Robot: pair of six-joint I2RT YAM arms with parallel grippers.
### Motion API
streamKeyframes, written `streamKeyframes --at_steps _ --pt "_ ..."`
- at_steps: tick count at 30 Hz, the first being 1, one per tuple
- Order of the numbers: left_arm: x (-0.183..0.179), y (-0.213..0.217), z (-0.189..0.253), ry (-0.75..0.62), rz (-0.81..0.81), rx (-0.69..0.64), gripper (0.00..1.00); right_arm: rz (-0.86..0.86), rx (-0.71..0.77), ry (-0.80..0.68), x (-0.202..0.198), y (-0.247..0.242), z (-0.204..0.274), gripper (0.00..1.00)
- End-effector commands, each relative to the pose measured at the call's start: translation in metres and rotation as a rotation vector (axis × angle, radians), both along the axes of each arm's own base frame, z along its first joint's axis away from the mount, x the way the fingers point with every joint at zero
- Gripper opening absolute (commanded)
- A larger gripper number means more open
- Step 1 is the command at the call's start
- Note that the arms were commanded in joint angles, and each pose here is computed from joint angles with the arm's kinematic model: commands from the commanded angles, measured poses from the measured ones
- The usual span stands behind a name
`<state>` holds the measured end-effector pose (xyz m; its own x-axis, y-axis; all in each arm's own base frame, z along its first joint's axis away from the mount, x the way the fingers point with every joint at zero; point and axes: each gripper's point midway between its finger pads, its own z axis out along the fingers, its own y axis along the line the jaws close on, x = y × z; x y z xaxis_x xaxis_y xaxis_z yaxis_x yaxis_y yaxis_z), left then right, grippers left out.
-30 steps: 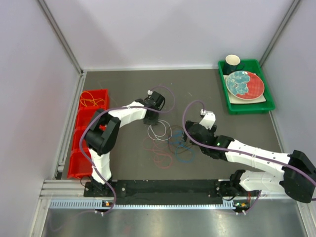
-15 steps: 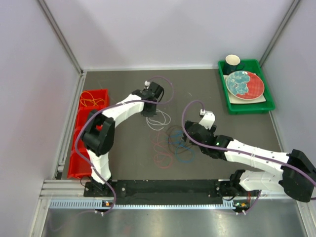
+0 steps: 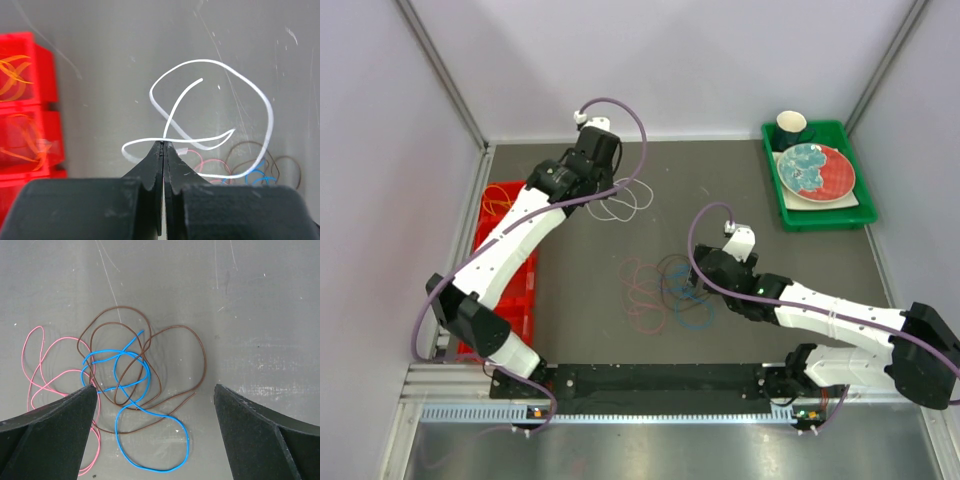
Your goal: Untangle the cables
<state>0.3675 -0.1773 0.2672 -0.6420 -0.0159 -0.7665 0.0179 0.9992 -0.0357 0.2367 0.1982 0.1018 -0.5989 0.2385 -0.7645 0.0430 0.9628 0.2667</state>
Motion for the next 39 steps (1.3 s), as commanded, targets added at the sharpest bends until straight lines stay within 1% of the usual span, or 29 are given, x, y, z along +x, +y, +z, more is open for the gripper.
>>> streamKeyframes --at_steps 1,3,7,9,12,18,21,26,31,39 --pt "-0.007 0.033 0.047 -0.101 0.076 0.052 0.00 -0.001 0.054 -0.049 0.008 0.009 0.025 0.99" --pt "-0.010 0.041 0.047 -0.093 0.095 0.059 0.00 -0.002 0.053 -0.047 0.008 0.008 0.024 0.99" --pt "-0.016 0.077 0.053 -0.102 0.200 0.095 0.00 -0.006 0.056 -0.047 0.008 0.008 0.024 0.99" --pt "-0.019 0.086 0.055 -0.107 0.214 0.085 0.00 -0.005 0.054 -0.047 0.008 0.008 0.024 0.99" --pt "-0.027 0.112 0.057 -0.113 0.273 0.075 0.00 -0.008 0.057 -0.049 0.008 0.008 0.025 0.99" --pt "-0.049 0.143 0.057 -0.134 0.355 0.069 0.00 -0.006 0.057 -0.048 0.008 0.008 0.024 0.99" --pt "-0.065 0.159 0.050 -0.138 0.405 0.088 0.00 -0.002 0.058 -0.049 0.008 0.008 0.025 0.99" --pt "-0.092 0.184 0.055 -0.199 0.492 0.098 0.00 0.001 0.064 -0.049 0.006 0.007 0.024 0.99" --pt "-0.117 0.205 0.039 -0.188 0.559 0.138 0.00 -0.001 0.066 -0.047 0.006 0.007 0.025 0.99" --pt "-0.137 0.225 0.008 -0.152 0.628 0.204 0.00 -0.004 0.077 -0.048 0.004 0.005 0.025 0.99"
